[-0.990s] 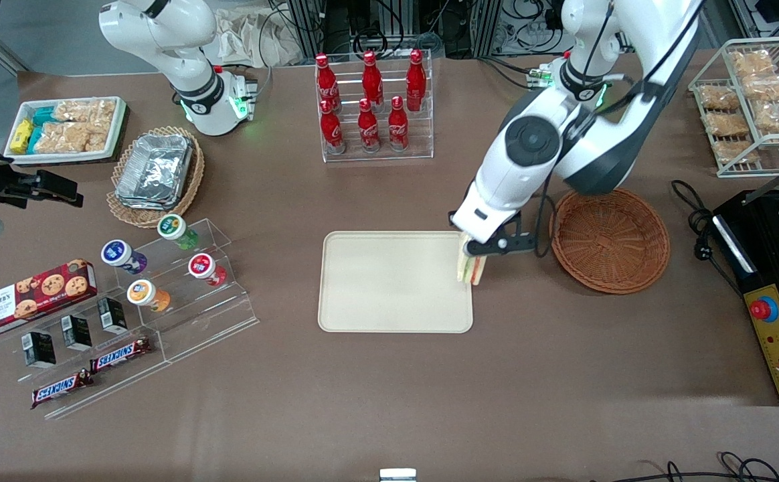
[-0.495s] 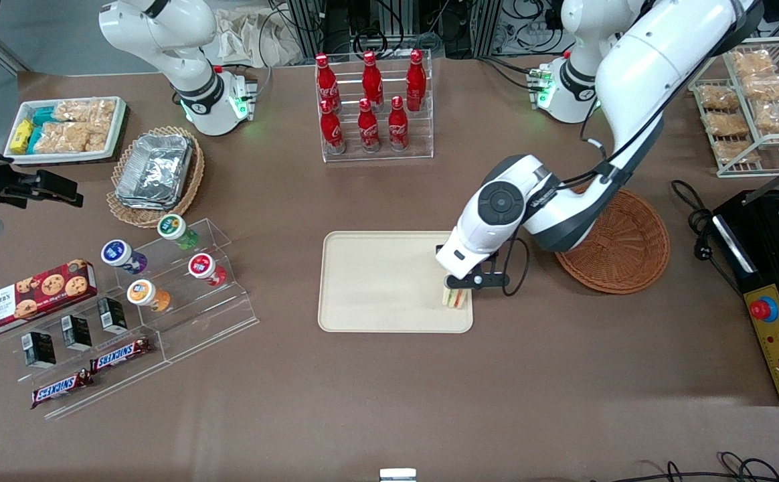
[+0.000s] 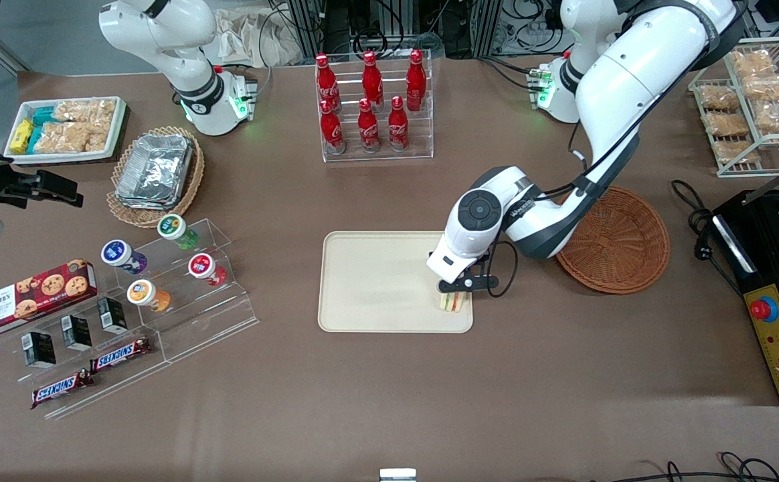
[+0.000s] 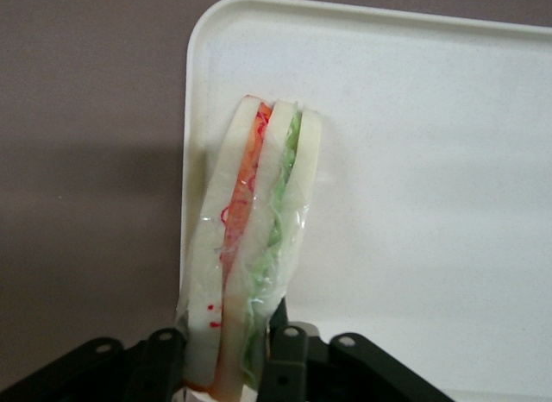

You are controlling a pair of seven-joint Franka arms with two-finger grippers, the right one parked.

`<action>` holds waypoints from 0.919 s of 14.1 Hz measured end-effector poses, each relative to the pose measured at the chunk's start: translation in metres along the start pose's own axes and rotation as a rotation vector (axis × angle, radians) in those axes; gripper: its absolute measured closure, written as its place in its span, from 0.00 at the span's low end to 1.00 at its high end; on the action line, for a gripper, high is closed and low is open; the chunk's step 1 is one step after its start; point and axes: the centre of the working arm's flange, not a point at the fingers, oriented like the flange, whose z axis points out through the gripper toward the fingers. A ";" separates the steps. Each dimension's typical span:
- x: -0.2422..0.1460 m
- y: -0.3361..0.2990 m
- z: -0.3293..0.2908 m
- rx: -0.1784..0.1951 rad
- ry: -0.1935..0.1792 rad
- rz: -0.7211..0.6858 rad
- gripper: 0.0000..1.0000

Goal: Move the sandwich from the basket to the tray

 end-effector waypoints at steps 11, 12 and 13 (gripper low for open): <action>0.034 -0.020 -0.215 0.078 0.130 -0.246 0.00; 0.033 -0.034 -0.252 0.071 0.128 -0.248 0.00; 0.033 -0.053 -0.283 0.066 0.124 -0.234 0.00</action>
